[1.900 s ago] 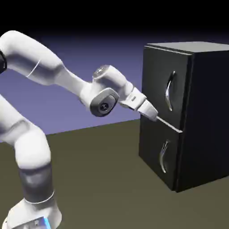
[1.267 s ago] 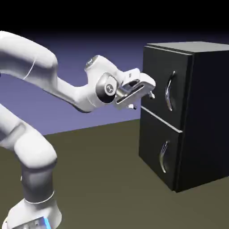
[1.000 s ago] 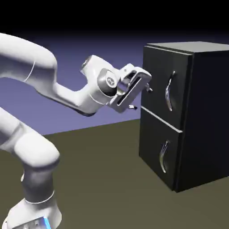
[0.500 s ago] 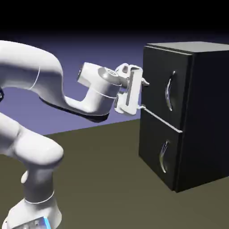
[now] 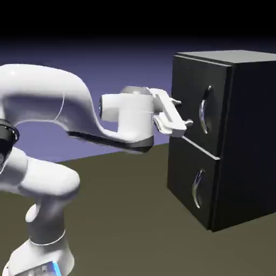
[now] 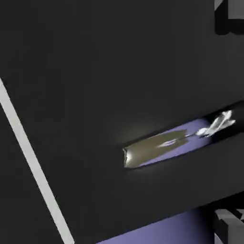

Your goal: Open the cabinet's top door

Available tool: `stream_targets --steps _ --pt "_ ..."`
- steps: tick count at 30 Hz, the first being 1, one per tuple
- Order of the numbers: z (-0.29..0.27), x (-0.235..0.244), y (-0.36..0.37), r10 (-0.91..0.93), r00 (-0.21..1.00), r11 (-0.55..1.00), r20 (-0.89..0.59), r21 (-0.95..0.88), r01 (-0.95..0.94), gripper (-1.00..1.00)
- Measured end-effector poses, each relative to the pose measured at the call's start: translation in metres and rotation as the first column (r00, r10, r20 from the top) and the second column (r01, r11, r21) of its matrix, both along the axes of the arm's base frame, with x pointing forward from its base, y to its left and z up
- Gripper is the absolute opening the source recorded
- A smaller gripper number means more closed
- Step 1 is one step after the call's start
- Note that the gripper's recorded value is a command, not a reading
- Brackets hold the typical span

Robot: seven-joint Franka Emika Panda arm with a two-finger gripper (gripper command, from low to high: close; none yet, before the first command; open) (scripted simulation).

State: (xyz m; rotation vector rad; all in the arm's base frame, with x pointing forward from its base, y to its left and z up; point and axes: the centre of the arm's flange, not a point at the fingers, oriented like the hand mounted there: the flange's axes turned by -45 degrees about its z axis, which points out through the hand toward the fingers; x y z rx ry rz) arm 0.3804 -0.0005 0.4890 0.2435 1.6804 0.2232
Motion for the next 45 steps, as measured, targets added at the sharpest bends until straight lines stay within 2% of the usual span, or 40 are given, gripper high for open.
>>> stream_targets --steps 7,9,13,14,23,34,45 --pt "-0.01 0.014 -0.014 0.09 0.989 0.957 0.117 -0.284 -0.053 0.0" --pt "-0.011 0.014 -0.014 0.091 0.989 0.956 0.118 -0.288 -0.054 0.0" --pt "-0.011 0.056 -0.012 0.091 0.989 0.957 0.117 -0.286 -0.054 0.0" --pt "-0.011 0.064 -0.011 0.091 0.989 0.956 0.118 -0.288 -0.054 -1.0" --pt "-0.011 0.046 -0.002 0.026 0.993 0.958 0.117 -0.287 0.009 -1.0" --pt "-0.011 -0.015 0.042 -0.223 0.968 0.925 0.117 -0.288 0.248 -1.0" --pt "-0.011 -0.063 0.101 -0.456 0.882 0.835 0.117 -0.288 0.469 -1.0"
